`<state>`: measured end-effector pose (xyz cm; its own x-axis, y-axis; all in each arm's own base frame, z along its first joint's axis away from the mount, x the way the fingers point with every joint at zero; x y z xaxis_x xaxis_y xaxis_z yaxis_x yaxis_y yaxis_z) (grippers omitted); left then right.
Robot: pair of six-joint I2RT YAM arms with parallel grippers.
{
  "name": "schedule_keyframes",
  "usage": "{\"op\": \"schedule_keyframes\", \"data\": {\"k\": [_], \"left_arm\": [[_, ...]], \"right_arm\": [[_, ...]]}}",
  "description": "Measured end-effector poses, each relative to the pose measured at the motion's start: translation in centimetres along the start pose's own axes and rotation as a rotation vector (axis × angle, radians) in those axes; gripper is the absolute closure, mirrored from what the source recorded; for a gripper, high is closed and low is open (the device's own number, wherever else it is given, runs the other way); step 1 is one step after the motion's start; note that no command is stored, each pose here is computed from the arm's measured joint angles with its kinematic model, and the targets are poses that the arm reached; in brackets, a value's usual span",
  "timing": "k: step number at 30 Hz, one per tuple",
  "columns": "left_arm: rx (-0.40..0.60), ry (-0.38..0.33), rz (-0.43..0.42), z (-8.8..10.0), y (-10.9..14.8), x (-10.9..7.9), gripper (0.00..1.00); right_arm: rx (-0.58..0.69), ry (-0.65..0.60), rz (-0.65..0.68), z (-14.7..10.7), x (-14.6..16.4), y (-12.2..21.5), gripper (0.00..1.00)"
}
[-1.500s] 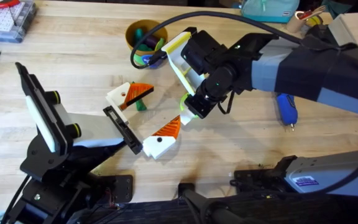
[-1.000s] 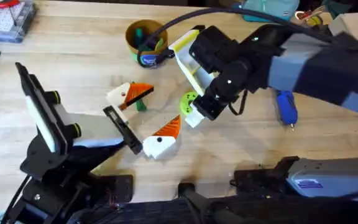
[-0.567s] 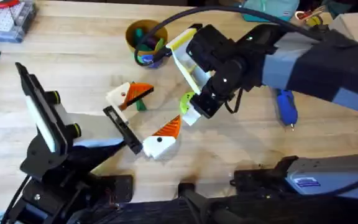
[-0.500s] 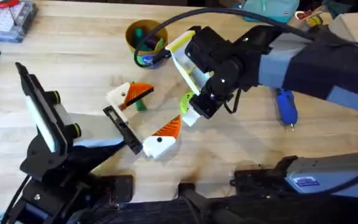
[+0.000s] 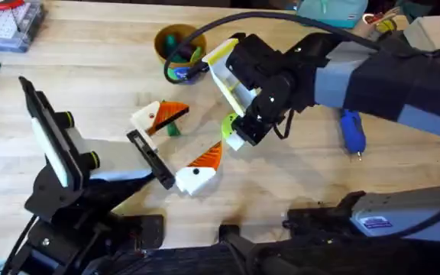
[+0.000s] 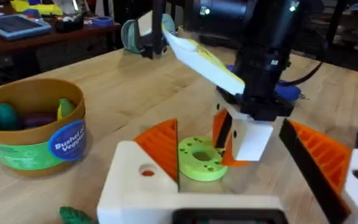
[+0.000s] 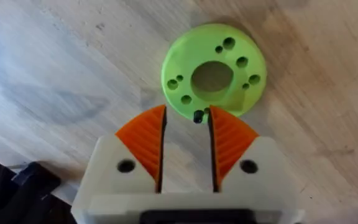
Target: Pick up the gripper from the table and insert it into the empty holder that is missing its gripper. Then pick up a screw, insert it into the mounting hole, and use the screwdriver to tighten it. Finally, clean up the table by picking up the vegetable and placing it into the bucket.
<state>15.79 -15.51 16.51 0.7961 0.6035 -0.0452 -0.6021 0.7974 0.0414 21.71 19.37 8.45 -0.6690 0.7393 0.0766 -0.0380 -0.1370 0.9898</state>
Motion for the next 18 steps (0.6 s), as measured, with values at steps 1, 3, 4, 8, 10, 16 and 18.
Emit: {"op": "schedule_keyframes", "data": {"k": [1,3,4,8,10,16,18], "left_arm": [[0.000,0.000,0.000,0.0,0.0,0.0,0.009],[0.000,0.000,0.000,0.0,0.0,0.0,0.009],[0.000,0.000,0.000,0.0,0.0,0.0,0.009],[0.000,0.000,0.000,0.0,0.0,0.0,0.009],[0.000,0.000,0.000,0.0,0.0,0.0,0.009],[0.000,0.000,0.000,0.0,0.0,0.0,0.009],[0.000,0.000,0.000,0.0,0.0,0.0,0.009]], "right_arm": [[0.000,0.000,0.000,0.0,0.0,0.0,0.618],[0.001,0.000,0.000,-0.1,0.0,-0.1,0.617],[0.003,0.000,0.000,-0.1,0.0,-0.2,0.617],[0.026,-0.002,0.001,-0.9,0.0,-0.7,0.618],[0.031,-0.002,0.001,-1.1,0.0,-0.8,0.619],[0.014,-0.001,-0.001,-0.7,-0.1,-0.8,0.691],[0.011,-0.001,-0.001,-0.6,-0.1,-0.8,0.709]]}}
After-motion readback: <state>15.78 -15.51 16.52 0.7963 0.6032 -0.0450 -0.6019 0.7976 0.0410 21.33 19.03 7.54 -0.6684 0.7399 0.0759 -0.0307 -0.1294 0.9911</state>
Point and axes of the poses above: each hand's point on the last joint's axis, 136 mm out from that joint toward the fingers, its own y axis back along the fingers, its own x axis along the line the jaws close on, z = x × y, the point moved 2 cm from there along y, back along the fingers, and after that the axes turned 2 degrees about -y, right-handed, at the moved point
